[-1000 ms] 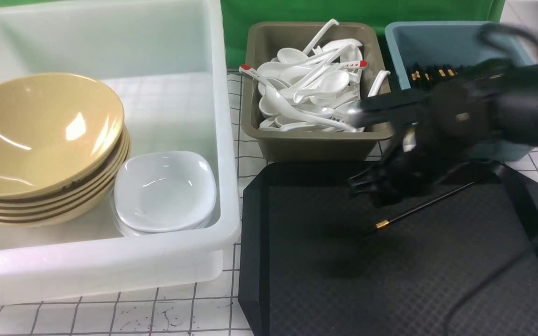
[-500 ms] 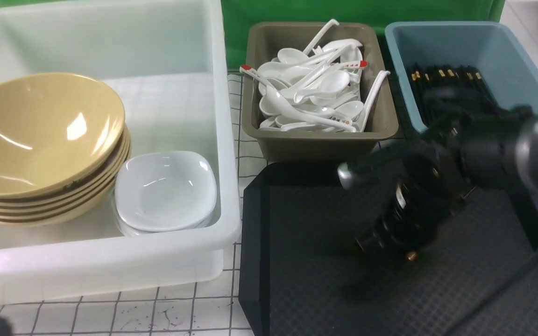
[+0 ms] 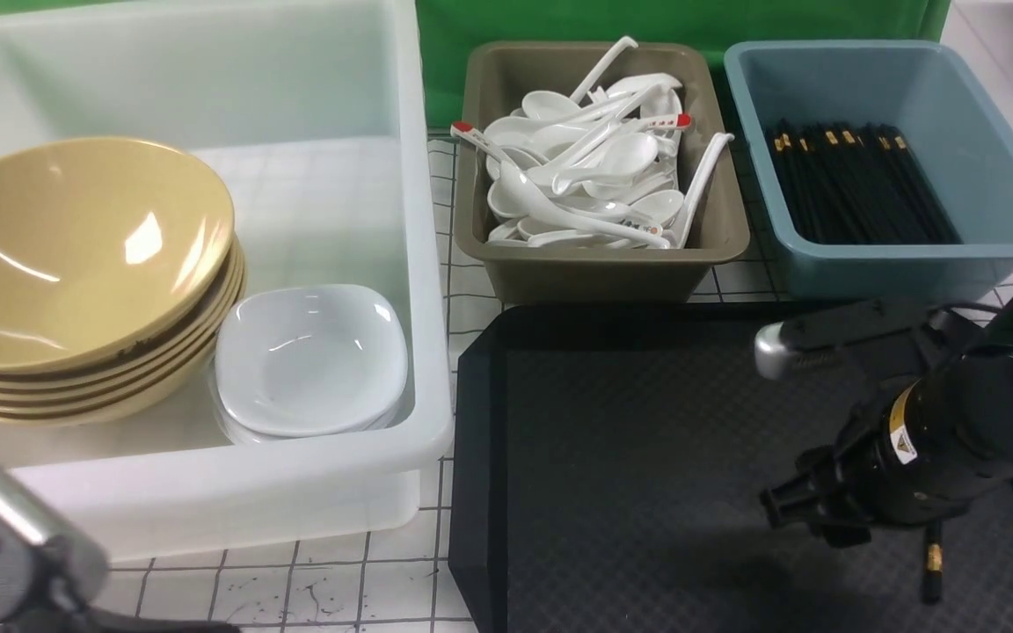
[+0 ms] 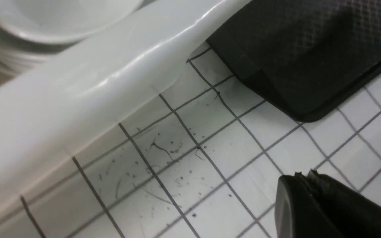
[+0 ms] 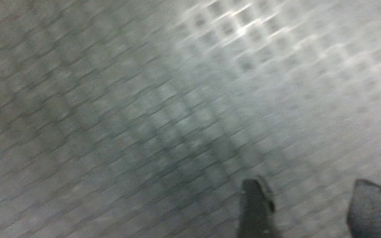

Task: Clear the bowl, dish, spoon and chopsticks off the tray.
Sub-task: Use the right arm to grab a chopstick

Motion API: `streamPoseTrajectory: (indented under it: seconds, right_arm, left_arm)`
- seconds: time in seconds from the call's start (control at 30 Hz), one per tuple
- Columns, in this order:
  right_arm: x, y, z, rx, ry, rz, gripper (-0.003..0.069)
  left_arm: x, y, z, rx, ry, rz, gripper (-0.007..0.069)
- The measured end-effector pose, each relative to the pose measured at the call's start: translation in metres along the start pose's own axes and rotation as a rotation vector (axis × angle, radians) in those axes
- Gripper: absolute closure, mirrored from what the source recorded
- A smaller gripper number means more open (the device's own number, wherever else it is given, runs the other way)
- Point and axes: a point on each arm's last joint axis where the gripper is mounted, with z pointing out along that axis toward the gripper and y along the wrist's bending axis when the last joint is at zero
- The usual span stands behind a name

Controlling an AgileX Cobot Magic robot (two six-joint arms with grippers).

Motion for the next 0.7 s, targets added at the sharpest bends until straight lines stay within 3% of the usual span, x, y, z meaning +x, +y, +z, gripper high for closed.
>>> streamPoseTrajectory:
  seconds: [0.13, 0.27, 0.43, 0.7]
  right_arm:
    - [0.005, -0.009, 0.005, 0.121, 0.064, 0.041, 0.0191]
    - [0.011, -0.014, 0.008, 0.155, 0.097, 0.072, 0.0190]
    - [0.009, -0.028, 0.011, 0.161, 0.110, 0.151, 0.0189]
    - [0.003, -0.050, 0.024, 0.062, 0.126, 0.244, 0.0216]
  left_arm:
    - [-0.003, 0.000, 0.006, -0.021, 0.009, 0.108, 0.0630]
    - [-0.004, 0.000, 0.007, -0.022, 0.009, 0.123, 0.0630]
    - [-0.003, 0.000, 0.007, -0.021, 0.010, 0.124, 0.0630]
    - [-0.006, -0.001, 0.007, -0.011, -0.017, 0.121, 0.0630]
